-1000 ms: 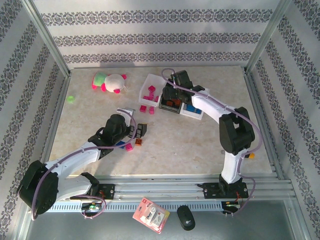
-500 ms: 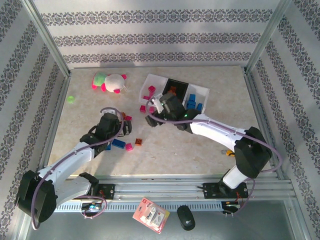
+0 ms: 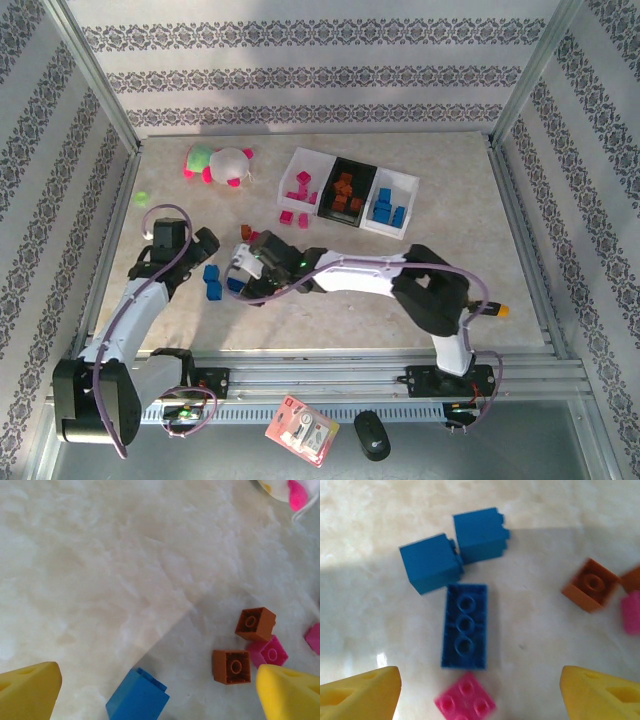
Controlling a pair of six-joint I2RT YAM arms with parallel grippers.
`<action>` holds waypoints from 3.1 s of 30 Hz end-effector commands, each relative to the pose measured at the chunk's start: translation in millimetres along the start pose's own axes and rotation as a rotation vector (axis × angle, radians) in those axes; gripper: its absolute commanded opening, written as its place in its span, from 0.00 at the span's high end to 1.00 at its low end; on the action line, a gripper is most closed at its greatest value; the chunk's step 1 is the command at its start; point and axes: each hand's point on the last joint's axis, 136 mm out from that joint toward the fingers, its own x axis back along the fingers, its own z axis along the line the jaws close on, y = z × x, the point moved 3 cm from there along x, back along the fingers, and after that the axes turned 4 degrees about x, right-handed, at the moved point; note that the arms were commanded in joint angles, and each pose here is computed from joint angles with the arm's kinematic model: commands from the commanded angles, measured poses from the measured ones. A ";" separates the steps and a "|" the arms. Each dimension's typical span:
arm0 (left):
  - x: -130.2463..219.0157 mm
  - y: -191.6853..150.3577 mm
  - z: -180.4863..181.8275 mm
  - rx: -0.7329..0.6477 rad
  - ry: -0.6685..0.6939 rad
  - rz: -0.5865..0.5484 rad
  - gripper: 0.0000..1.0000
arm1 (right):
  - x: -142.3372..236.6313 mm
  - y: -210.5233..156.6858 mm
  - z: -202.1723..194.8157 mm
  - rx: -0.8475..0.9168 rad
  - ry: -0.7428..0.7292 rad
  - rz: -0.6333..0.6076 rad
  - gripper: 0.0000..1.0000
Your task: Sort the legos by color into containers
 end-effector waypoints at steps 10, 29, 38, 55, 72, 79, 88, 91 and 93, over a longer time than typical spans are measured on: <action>10.6 8.8 11.5 0.122 -0.019 0.011 0.01 | -59.5 4.6 12.5 0.035 0.087 0.056 0.32; 9.3 7.6 3.5 0.053 -0.076 0.014 0.01 | -19.0 22.1 -3.5 0.059 -0.029 0.023 0.69; 18.0 -0.1 -37.3 -0.080 -0.247 -0.031 0.01 | 48.3 19.7 -50.8 -0.062 -0.212 -0.087 0.69; 54.6 -68.8 -149.3 -0.652 -0.672 -0.195 0.01 | 214.8 -96.2 -202.3 -0.628 -0.842 -0.159 0.72; 73.3 -153.3 -223.6 -1.049 -0.958 -0.108 0.01 | 239.0 -191.9 -307.4 -1.017 -0.915 -0.099 0.70; 69.6 -158.6 -224.8 -1.071 -0.956 -0.093 0.01 | 224.4 -201.8 -324.2 -1.033 -0.917 -0.067 0.69; 49.7 -130.5 -203.4 -0.967 -0.623 -0.073 0.01 | 237.0 -188.1 -332.8 -0.925 -0.958 -0.095 0.35; 43.0 -125.1 -185.8 -0.934 -0.490 -0.034 0.01 | 246.8 -167.3 -319.7 -0.851 -0.927 -0.144 0.25; 39.2 -122.8 -172.5 -0.896 -0.401 -0.002 0.01 | 249.5 -151.1 -305.0 -0.785 -0.886 -0.175 0.22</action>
